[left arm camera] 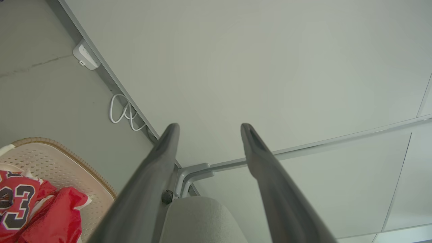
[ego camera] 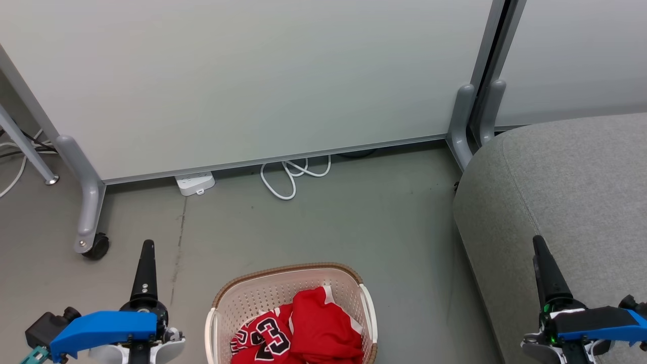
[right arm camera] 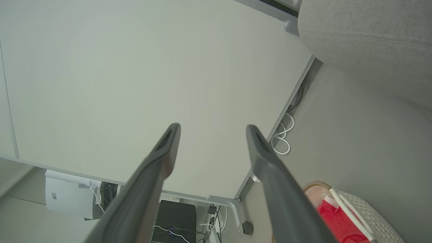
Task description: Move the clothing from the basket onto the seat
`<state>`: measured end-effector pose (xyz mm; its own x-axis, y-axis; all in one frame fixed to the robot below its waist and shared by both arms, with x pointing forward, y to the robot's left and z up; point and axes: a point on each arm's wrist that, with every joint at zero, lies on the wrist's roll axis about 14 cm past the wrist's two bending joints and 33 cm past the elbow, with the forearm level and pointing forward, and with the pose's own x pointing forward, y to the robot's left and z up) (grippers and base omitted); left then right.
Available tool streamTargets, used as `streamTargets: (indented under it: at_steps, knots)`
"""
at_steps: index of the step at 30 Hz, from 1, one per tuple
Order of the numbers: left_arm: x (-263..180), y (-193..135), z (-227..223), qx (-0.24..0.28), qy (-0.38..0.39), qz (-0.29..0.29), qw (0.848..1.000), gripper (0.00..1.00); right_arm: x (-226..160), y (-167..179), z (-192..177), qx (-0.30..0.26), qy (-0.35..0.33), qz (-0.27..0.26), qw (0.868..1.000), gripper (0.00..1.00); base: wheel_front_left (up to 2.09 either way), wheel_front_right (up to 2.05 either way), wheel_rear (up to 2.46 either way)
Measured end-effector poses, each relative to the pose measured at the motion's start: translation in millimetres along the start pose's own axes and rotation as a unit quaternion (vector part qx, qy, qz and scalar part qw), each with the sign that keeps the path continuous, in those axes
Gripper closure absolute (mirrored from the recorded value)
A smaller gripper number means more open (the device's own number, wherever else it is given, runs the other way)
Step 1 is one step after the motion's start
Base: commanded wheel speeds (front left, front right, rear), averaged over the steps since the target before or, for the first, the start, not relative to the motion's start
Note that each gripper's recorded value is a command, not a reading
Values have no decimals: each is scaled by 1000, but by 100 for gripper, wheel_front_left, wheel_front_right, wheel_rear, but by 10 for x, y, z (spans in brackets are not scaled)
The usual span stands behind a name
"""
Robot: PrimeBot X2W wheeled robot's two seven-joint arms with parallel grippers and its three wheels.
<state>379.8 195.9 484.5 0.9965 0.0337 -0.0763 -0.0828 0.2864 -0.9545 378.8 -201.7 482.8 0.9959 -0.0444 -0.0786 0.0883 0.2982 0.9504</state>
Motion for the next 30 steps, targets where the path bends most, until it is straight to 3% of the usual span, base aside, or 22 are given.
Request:
streamTargets:
  at_steps: [14,30]
  knots:
    - [47,-106,-137,153,12,-10,988,0,40,101,-104,-144,8,18,989,0,0,0,0]
    - [68,-156,-274,285,21,-27,958,0,47,131,-226,-264,18,33,964,0,0,0,0]
